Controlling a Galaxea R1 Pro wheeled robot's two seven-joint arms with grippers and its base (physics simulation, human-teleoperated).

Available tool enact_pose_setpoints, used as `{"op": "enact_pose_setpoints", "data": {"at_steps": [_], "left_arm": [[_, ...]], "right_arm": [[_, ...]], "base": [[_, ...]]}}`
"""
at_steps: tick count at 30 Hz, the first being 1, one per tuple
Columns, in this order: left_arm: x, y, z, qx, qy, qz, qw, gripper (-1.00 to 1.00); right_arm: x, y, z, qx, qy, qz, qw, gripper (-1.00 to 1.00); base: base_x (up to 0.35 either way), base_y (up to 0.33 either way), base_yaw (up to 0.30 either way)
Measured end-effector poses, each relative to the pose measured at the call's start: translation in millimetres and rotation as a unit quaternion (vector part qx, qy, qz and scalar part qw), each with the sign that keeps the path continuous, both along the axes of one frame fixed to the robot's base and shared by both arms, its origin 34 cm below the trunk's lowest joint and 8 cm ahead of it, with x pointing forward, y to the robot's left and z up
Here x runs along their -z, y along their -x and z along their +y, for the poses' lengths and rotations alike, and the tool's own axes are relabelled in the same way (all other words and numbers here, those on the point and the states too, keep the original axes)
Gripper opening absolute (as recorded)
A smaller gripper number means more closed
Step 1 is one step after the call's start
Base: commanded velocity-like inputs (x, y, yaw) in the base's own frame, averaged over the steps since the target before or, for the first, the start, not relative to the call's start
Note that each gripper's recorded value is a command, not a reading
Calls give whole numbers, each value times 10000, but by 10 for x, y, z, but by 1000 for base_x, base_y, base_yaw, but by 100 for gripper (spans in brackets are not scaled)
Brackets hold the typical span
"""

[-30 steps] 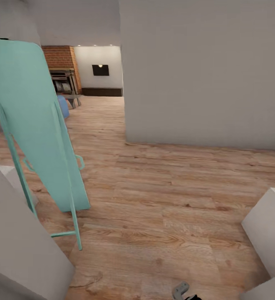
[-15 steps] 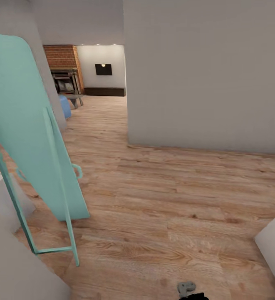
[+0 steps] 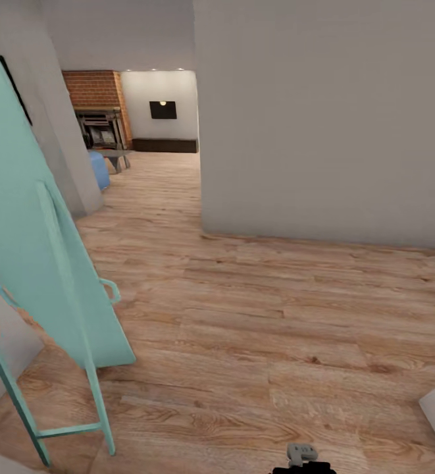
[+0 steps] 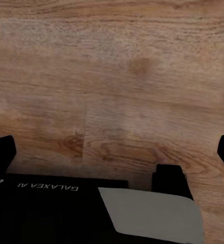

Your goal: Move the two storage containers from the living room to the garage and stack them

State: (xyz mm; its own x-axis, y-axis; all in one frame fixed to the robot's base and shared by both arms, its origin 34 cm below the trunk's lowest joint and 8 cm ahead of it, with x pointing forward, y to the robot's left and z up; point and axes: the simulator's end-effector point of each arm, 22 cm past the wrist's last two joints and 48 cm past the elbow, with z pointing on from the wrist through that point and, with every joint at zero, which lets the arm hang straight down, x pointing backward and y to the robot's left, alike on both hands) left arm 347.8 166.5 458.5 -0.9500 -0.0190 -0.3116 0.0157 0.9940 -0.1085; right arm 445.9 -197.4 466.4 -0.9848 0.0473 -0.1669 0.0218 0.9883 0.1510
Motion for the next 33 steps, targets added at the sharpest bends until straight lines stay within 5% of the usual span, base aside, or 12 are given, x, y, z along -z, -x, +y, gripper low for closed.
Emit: {"op": "enact_pose_setpoints", "data": {"at_steps": [3, 12, 16, 21, 33], "left_arm": [[-1, -1, -3, 2, 6, -2, 10000, 100], [1, 1, 2, -1, -5, 2, 10000, 100], [0, 1, 2, 1, -5, 1, 10000, 100], [0, 0, -1, 5, -3, 0, 10000, 100], [1, 1, -1, 11, -5, 2, 10000, 100]], "right_arm": [[7, -60, -274, 106, 274, -119, 9995, 100], [15, -66, -650, 154, 634, -150, 9978, 100], [-70, -20, -1772, 313, 1338, -124, 9904, 100], [-189, 18, -2399, 418, 1718, -115, 9842, 100], [-220, -23, -2463, 444, 1741, -162, 9836, 100]], "base": [[334, 0, 0], [334, 0, 0], [334, 0, 0], [335, 0, 0], [311, -91, 0]]}}
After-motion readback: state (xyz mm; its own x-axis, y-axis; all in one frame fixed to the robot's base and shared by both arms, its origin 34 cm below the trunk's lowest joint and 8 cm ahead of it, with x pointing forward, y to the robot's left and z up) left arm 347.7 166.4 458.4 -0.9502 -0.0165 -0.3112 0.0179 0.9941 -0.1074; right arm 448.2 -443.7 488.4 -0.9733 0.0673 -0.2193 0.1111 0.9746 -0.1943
